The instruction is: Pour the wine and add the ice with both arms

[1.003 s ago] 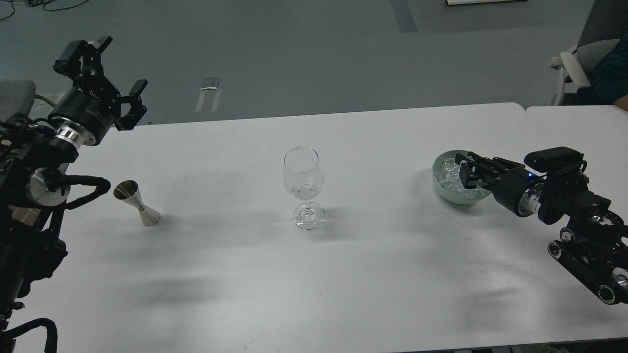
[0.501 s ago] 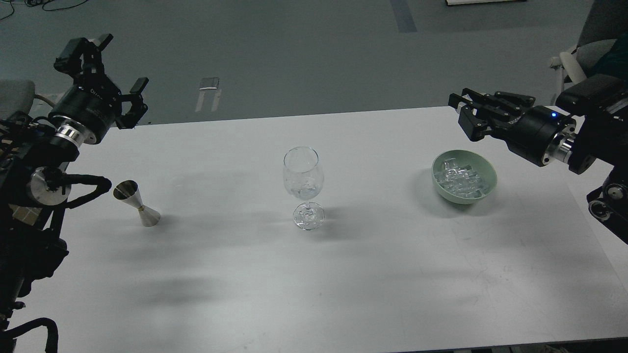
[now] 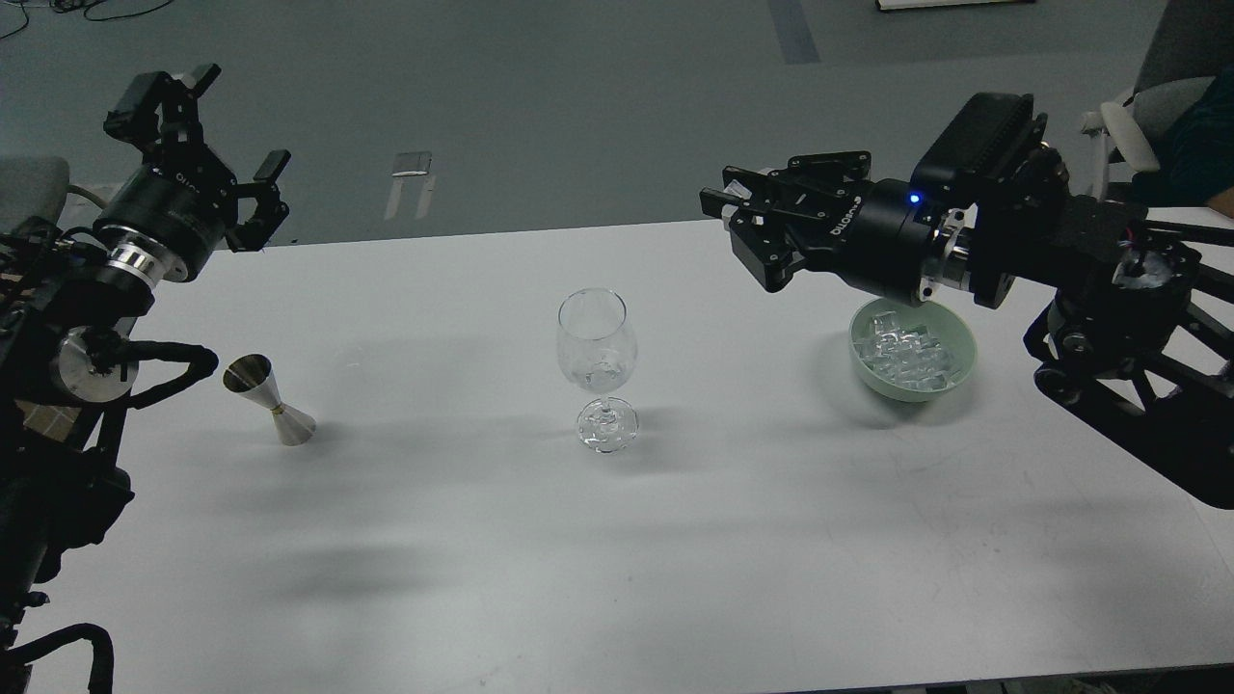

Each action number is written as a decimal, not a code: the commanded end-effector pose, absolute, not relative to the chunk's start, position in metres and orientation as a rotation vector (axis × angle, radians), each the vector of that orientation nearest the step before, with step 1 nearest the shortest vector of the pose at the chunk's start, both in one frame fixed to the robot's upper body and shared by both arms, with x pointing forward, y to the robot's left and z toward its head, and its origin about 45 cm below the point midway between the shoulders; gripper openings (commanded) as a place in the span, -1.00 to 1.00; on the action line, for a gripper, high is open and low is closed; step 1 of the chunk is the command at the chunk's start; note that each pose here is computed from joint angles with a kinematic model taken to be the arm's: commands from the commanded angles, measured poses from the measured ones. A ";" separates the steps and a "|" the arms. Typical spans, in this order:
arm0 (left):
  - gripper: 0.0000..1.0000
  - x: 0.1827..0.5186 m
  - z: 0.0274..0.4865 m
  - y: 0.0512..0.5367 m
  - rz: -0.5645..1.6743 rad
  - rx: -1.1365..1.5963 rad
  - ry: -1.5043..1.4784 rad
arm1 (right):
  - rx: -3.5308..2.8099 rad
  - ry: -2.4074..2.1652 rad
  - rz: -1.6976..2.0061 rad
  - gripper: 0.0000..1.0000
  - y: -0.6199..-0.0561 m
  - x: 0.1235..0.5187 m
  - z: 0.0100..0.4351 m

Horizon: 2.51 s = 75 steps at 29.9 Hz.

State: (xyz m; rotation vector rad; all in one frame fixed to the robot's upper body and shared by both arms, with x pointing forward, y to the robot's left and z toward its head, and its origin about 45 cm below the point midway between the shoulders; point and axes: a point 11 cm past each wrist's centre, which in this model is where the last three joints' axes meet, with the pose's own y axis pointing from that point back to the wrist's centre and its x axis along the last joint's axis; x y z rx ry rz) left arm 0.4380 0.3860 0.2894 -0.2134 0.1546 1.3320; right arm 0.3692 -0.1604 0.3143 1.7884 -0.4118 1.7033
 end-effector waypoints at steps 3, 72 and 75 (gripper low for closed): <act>0.96 0.438 0.290 0.386 1.334 -0.216 0.154 | 1.823 -0.357 1.730 -0.93 -0.129 0.363 0.309; 0.96 0.436 0.286 0.386 1.338 -0.241 0.165 | 1.918 -0.257 1.625 -0.80 -0.065 0.366 0.259; 0.96 0.436 0.287 0.386 1.339 -0.239 0.165 | 1.918 -0.255 1.624 -0.79 -0.065 0.365 0.258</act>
